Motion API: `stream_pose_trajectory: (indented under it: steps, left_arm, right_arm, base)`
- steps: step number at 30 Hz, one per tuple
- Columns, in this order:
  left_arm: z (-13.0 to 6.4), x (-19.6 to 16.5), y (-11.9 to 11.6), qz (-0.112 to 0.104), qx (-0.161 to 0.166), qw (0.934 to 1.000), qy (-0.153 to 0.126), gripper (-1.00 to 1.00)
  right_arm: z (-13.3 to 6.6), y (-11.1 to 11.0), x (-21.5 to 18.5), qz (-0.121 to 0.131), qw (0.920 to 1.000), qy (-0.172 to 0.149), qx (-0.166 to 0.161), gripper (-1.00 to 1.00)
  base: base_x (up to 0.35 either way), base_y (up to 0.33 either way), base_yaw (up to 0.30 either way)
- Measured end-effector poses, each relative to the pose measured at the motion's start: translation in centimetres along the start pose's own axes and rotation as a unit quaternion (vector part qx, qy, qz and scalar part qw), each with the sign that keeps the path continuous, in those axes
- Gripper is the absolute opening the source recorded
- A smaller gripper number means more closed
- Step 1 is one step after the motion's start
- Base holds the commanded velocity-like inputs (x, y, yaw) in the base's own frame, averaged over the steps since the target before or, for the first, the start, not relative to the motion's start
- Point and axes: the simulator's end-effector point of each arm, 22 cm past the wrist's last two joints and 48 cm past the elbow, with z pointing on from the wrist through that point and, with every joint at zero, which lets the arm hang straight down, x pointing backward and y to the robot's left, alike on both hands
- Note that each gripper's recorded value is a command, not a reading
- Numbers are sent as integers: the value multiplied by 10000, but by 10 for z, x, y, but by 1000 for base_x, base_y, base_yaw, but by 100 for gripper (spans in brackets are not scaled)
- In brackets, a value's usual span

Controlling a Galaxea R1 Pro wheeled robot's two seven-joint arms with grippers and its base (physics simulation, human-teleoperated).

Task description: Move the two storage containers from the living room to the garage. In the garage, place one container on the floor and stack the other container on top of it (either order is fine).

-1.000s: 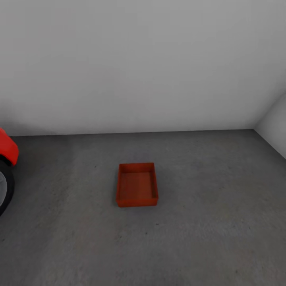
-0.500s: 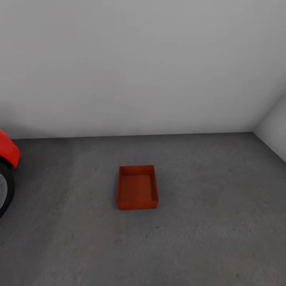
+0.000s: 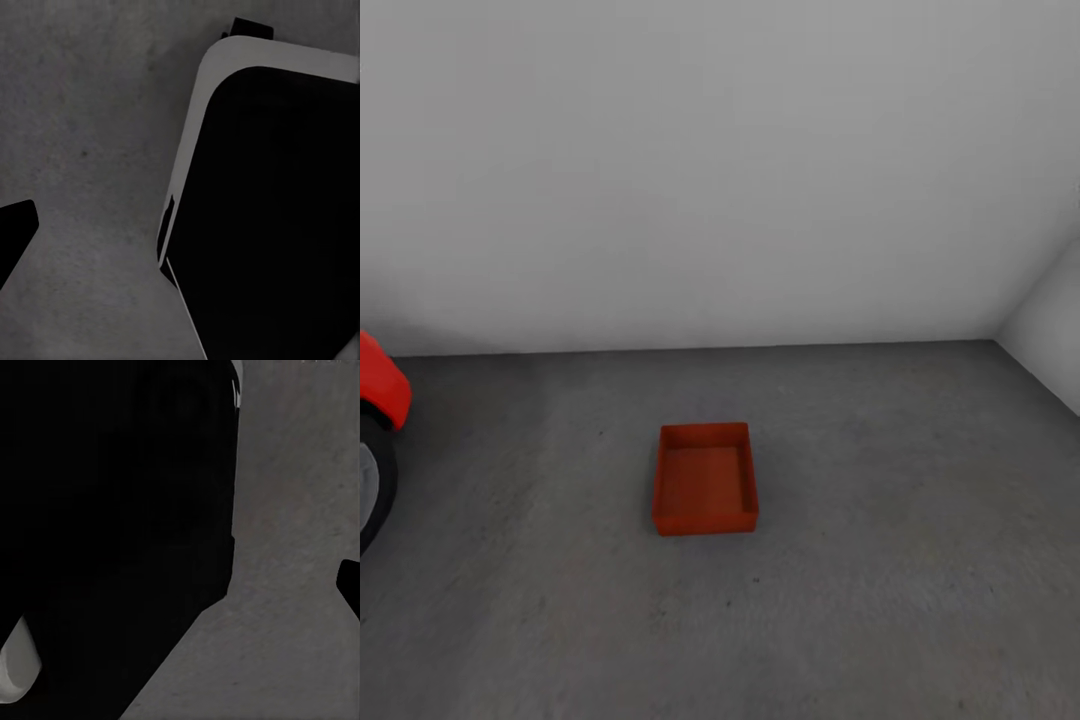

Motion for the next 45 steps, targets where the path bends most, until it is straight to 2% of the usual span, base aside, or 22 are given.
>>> stream_pose_trajectory:
  steps: [45]
  left_arm:
    - [-8,-29,-5,-37,81,9993,-356,100]
  right_arm:
    - [-3,-2,-29,-41,9993,-370,49,100]
  base:
    - [0,0,43]
